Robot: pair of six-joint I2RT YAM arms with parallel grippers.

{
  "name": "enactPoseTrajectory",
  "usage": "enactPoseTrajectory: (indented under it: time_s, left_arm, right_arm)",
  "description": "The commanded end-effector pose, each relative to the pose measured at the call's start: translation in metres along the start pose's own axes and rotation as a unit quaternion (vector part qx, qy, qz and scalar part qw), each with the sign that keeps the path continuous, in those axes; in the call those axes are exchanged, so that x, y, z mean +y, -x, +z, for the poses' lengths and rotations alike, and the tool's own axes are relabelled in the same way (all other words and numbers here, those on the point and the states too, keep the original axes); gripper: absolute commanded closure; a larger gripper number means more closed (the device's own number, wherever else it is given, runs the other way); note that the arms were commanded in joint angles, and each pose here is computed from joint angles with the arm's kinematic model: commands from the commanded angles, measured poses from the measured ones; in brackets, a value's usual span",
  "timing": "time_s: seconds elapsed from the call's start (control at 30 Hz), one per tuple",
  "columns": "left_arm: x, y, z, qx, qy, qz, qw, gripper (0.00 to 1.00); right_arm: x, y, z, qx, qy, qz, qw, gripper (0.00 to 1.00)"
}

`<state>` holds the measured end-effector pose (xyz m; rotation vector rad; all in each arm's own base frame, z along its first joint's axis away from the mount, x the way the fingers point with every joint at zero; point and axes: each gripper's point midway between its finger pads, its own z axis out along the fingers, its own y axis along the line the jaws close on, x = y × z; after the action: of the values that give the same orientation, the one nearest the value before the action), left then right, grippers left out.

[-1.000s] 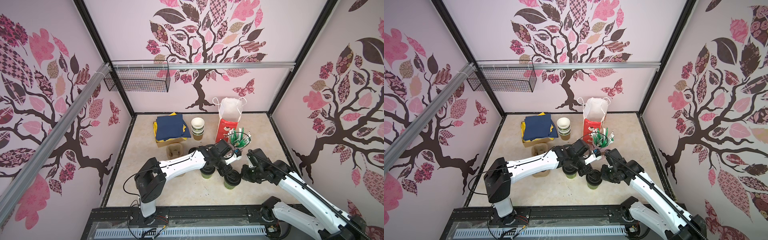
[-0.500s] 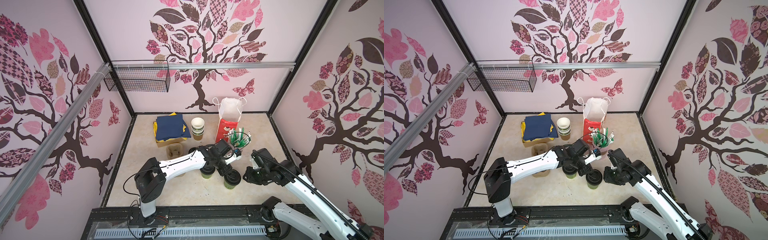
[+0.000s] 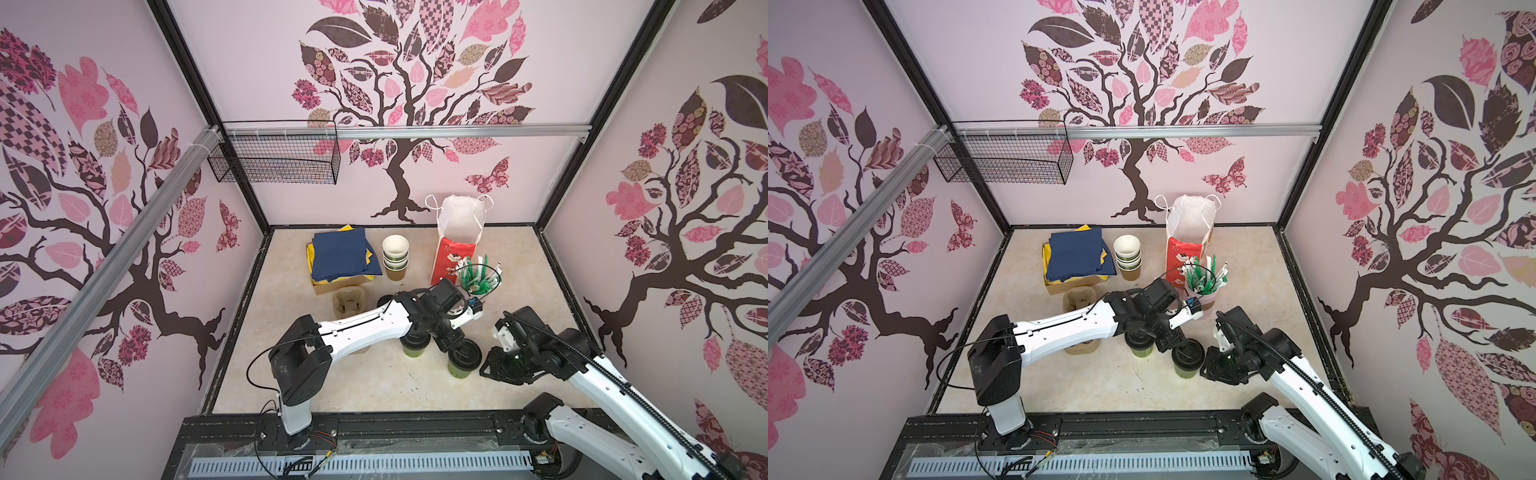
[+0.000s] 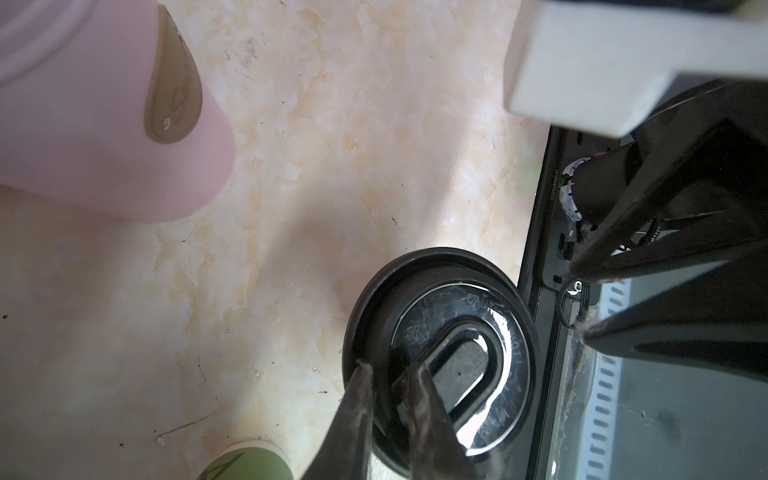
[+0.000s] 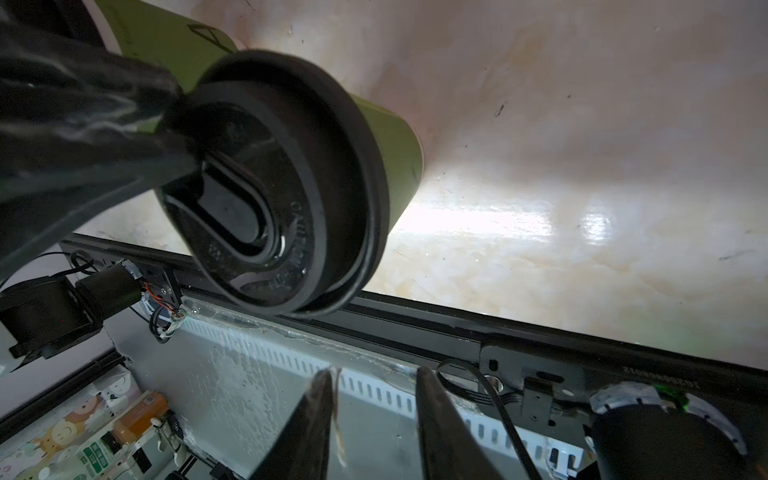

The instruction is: Pack the takeout coffee

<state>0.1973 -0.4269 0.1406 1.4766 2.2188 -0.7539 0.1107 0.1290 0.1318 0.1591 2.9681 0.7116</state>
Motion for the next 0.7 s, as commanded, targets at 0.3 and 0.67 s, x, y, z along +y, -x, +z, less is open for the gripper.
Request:
enactPoseTrajectory:
  time_s: [0.3,0.67]
  left_arm:
    - [0.006,-0.01,0.006,0.024,0.013,0.0,1.0,0.81]
    - [0.006,-0.011,0.005,0.025,0.013,-0.001,1.0,0.81]
  right_arm:
    - [0.009,-0.001,0.003,0.004,0.033,0.02,0.999,0.61]
    - [0.011,0.005,0.02,0.002,0.049,0.028,0.998,0.61]
